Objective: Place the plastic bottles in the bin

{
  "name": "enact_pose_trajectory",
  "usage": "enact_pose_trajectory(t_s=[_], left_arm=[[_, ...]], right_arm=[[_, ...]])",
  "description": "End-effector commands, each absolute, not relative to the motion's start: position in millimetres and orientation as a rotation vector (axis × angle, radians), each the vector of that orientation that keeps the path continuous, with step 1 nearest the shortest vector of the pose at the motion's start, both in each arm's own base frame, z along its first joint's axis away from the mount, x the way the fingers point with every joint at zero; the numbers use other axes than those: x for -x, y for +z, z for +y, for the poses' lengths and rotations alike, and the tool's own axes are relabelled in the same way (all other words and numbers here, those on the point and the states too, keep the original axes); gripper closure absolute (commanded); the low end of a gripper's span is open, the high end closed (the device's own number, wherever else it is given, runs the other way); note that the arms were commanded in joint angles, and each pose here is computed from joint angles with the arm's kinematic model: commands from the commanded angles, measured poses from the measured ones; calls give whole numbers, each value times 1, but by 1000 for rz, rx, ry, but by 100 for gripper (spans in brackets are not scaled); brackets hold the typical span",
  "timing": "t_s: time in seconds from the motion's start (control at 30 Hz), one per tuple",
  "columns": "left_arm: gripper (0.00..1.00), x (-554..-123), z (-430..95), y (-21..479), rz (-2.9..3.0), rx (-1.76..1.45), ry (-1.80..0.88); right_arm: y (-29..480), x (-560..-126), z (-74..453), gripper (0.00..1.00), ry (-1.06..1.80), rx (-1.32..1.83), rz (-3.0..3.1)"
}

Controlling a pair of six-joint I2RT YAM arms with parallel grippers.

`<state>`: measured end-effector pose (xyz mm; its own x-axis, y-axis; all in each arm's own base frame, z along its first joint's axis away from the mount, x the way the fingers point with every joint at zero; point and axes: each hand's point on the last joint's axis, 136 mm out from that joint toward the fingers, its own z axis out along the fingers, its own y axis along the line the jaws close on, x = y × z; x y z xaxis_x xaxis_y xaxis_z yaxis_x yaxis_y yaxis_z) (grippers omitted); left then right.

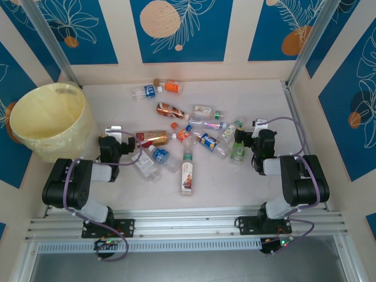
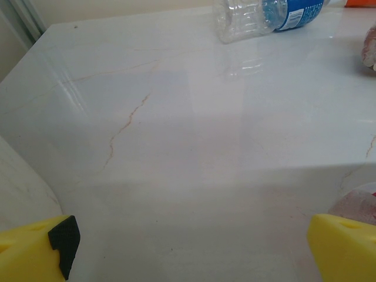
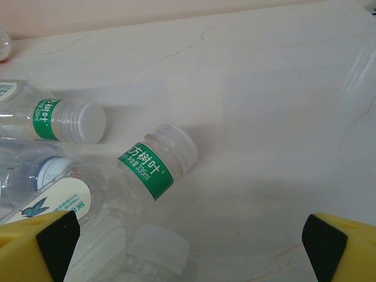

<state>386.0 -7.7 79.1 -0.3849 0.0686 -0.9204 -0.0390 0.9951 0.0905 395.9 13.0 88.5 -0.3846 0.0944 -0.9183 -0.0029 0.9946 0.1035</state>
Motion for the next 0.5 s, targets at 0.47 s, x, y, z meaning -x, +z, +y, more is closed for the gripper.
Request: enact_pose_trajectory(t_s=[0.47], left_arm=[[0,-381,8,147,1977,162,212]], right_arm=[[133,-366,4,1,142,-284,2078]])
